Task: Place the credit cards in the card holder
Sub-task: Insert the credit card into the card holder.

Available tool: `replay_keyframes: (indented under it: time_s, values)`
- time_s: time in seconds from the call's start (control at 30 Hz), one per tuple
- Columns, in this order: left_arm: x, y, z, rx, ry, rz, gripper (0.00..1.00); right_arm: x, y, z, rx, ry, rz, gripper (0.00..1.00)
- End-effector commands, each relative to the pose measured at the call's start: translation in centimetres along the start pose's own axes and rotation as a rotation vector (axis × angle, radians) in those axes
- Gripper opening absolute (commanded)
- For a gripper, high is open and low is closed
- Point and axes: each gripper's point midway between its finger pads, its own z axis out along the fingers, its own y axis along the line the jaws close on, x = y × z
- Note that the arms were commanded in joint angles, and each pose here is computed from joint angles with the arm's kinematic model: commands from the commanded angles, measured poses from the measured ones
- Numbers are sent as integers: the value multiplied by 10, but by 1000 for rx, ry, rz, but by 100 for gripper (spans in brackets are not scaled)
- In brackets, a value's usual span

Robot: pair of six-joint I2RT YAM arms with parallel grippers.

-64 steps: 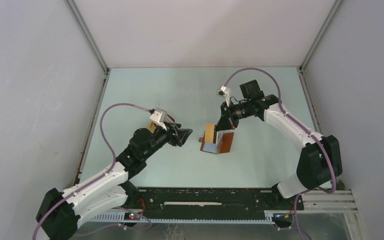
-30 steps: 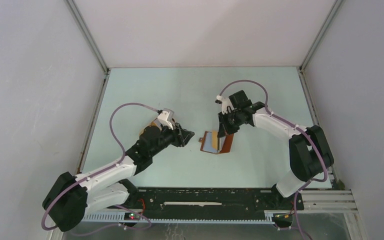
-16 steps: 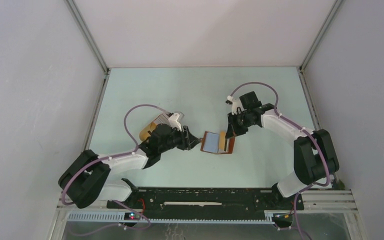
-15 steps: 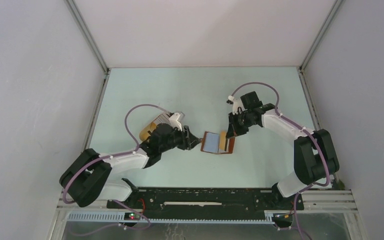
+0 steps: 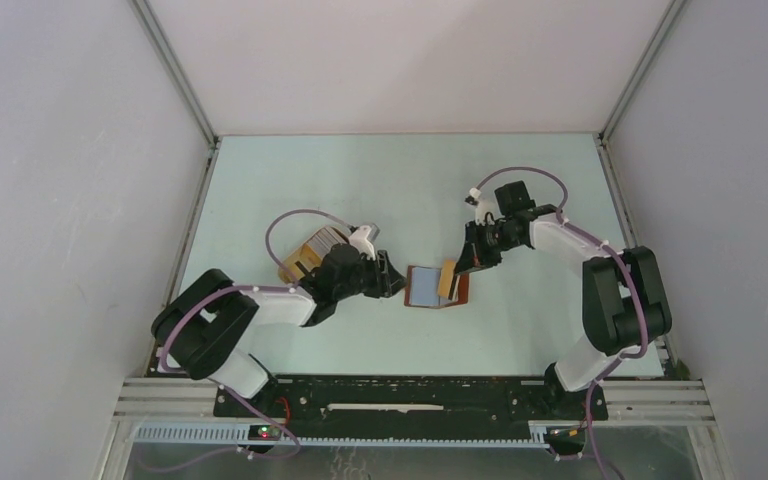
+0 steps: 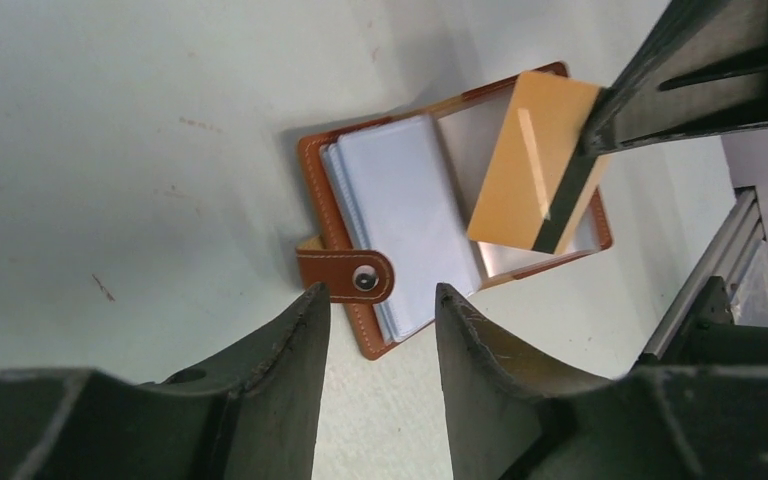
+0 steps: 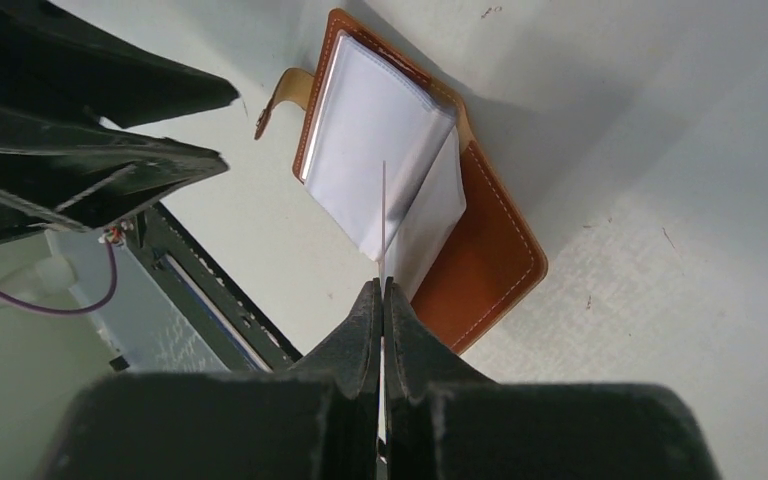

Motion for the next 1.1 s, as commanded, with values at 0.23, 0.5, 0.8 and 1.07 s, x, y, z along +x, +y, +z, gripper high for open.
replay_keyframes:
  time_s: [0.23,0.5,0.8,1.07]
  values:
    - [3,2,24,-65,5,-77,51,-5,-8,6,-88,-5,109,0]
    - [20,12,29,-132,44,-121,48,-3,-26,14,-22,1,159,0]
    - [27,7,33,-126,70,-121,41,-1,-31,17,-11,10,176,0]
    - [20,8,28,-151,50,-99,42,1,-33,15,4,6,170,0]
